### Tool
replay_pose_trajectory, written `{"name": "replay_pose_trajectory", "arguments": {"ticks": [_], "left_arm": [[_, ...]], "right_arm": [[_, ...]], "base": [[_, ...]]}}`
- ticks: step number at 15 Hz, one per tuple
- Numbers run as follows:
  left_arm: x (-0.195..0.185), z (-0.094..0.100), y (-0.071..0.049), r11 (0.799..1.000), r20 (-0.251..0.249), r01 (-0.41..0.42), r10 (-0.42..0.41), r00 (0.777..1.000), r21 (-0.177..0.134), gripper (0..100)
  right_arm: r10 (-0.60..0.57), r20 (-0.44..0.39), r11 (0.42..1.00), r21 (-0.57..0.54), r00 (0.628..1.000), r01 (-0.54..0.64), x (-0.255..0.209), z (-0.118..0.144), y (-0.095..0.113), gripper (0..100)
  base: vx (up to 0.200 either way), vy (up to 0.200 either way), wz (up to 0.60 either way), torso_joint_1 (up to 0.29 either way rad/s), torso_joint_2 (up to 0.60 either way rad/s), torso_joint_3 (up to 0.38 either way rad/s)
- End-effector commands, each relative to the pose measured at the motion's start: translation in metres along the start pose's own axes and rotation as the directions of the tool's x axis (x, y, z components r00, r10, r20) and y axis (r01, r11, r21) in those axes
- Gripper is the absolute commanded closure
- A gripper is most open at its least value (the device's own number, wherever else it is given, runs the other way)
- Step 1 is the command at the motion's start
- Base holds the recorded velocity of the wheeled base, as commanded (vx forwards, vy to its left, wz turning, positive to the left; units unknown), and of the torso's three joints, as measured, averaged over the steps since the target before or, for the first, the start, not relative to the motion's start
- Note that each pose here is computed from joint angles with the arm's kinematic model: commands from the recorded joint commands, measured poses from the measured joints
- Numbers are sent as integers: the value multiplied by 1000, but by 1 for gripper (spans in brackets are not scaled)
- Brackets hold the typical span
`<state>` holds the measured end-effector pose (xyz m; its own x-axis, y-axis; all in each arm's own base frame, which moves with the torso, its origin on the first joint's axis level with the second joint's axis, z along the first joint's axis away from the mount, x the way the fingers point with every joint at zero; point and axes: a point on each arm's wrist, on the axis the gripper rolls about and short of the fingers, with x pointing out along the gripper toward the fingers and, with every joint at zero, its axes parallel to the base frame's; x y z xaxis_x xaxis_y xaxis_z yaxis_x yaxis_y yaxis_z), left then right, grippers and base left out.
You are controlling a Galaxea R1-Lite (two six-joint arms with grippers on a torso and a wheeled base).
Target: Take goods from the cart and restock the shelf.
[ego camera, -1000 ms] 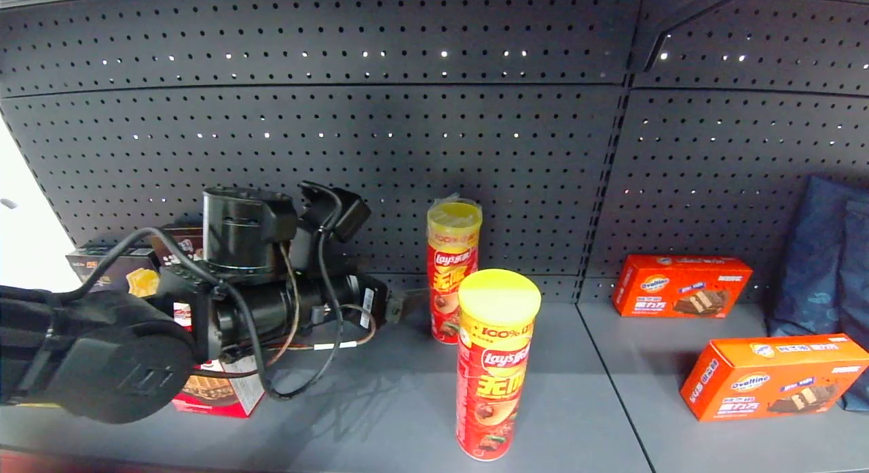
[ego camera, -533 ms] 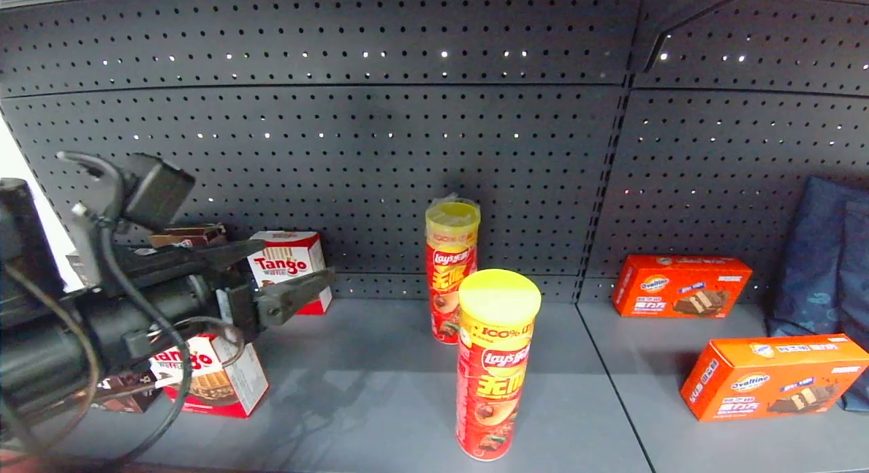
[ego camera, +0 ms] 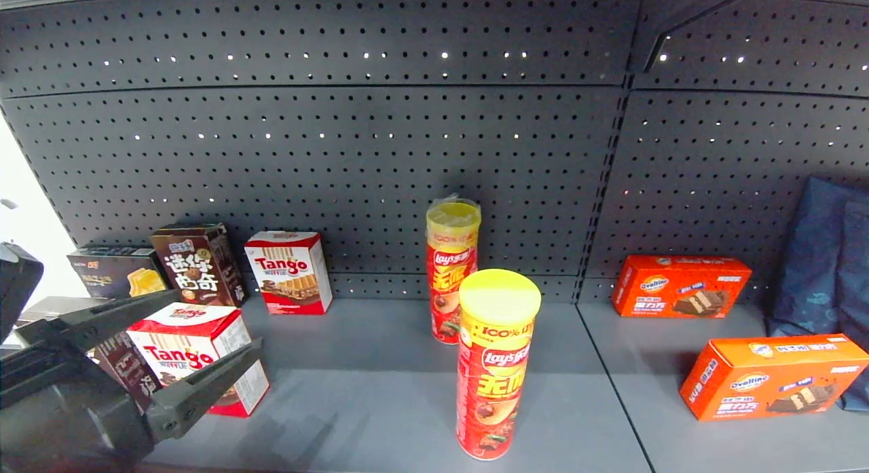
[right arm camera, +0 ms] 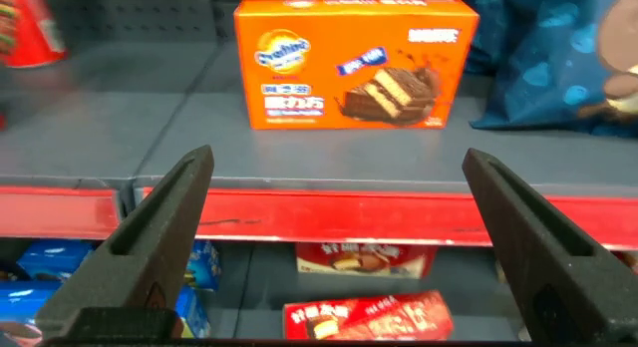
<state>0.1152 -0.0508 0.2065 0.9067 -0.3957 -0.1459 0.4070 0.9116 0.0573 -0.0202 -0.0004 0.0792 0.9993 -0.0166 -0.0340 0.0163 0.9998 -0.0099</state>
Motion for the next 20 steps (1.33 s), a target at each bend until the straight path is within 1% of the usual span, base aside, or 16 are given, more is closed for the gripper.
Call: {"name": "replay_pose_trajectory", "arguments": {"ticks": [1,2,3,4,5,6,8,10,11,12,13,15,16,17,20], "left_arm": [[-1,7,-4,1000,24,12,-12,1000,9,0],[7,5,-5,1000,0,14,-14,1000,8,0],[11,5,-5,1000,-11,15,-15,1000,8,0],[10,3,-6,1000,-15,23,-23,1000,9,0],[10,1,-7,1000,-22,26,-26,999,9,0],[10,1,-9,999,-26,37,-37,999,6,0],[10,-6,-8,1000,-53,31,-31,998,-1,0],[11,-8,-6,1000,-64,14,-15,998,-11,0],[11,-8,-6,1000,-65,10,-12,998,-17,0],[11,-8,-6,1000,-64,12,-13,998,-17,0],[11,-8,-6,1000,-63,9,-10,998,-18,0],[11,-8,-6,1000,-65,9,-10,998,-19,0],[11,-8,-6,1000,-66,10,-12,998,-19,0],[11,-9,-6,1000,-68,10,-12,998,-19,0],[11,-9,-6,1000,-68,10,-12,998,-19,0]], "right_arm": [[7,-4,999,52,1000,-7,45,158,-1,0],[82,10,995,55,997,-83,51,172,1,0],[228,-33,973,-16,973,-229,56,165,6,0],[336,-91,940,-37,937,-341,64,155,12,0],[395,-149,914,-33,906,-404,77,152,18,0],[446,-177,889,-29,877,-457,84,152,24,0],[563,-262,809,-17,784,-587,107,149,48,0],[599,-310,774,-12,738,-633,128,143,68,0],[599,-325,771,-13,732,-637,143,141,78,0],[593,-328,775,-15,736,-631,153,139,84,0],[585,-335,779,-19,739,-626,171,133,94,0],[579,-370,775,-26,727,-631,187,119,109,0],[580,-380,772,-26,721,-635,188,117,111,0],[590,-409,756,-23,696,-654,190,110,118,0],[606,-450,727,-21,656,-686,195,101,132,0]], "base": [[0,0,0,0,0,0],[0,0,0,0,0,0],[0,0,0,0,0,0],[0,0,0,0,0,0],[0,0,0,0,0,0],[0,0,0,0,0,0],[0,0,0,0,0,0],[0,0,0,0,0,0],[0,0,0,0,0,0],[0,0,0,0,0,0],[0,0,0,0,0,0],[0,0,0,0,0,0],[0,0,0,0,0,0],[0,0,0,0,0,0],[0,0,0,0,0,0]]}}
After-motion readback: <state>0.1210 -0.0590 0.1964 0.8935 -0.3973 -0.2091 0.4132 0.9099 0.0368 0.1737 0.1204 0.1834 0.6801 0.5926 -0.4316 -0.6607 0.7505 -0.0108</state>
